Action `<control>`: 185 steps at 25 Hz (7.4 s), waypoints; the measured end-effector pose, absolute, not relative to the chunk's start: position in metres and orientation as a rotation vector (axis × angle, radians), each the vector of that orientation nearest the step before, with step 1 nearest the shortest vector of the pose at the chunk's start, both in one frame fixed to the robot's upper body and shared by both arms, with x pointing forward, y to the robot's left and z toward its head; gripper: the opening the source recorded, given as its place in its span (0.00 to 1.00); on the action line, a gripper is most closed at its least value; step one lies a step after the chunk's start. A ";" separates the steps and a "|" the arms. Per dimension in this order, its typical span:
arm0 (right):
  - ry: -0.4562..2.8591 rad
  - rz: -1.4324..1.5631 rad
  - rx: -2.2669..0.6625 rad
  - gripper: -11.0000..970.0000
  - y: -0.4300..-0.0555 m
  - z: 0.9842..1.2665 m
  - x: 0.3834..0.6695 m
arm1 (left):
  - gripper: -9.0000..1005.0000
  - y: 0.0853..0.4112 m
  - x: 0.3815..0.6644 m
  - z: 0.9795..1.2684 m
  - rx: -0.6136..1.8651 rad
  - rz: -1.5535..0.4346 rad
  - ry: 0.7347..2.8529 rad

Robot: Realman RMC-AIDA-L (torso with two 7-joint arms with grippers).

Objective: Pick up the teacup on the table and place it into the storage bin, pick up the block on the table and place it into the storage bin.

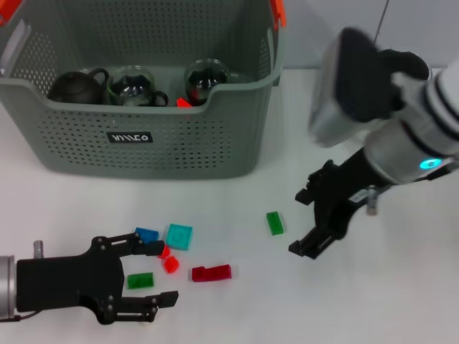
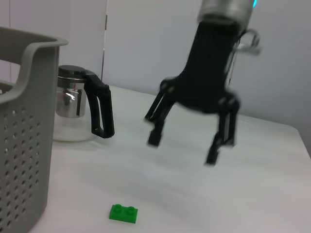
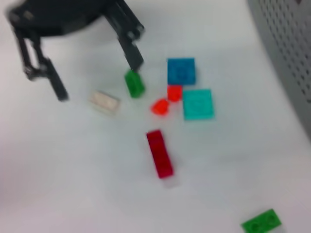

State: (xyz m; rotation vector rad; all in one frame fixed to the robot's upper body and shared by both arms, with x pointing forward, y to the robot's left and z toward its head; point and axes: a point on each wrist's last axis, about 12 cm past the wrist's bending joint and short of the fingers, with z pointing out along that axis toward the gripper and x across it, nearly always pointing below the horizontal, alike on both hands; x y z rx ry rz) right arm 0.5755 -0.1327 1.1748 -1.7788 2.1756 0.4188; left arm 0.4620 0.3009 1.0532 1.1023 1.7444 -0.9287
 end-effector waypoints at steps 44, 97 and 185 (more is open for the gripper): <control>2.142 0.159 -1.845 0.90 -0.084 1.100 0.605 | 0.82 0.299 0.459 1.045 1.053 -0.945 1.775; 1.924 0.606 -1.739 0.48 -0.082 1.225 0.578 | 0.82 0.324 0.448 1.044 0.937 -0.872 1.820; 1.965 0.518 -1.871 0.46 -0.061 1.079 0.558 | 0.82 0.323 0.449 1.046 0.939 -0.889 1.803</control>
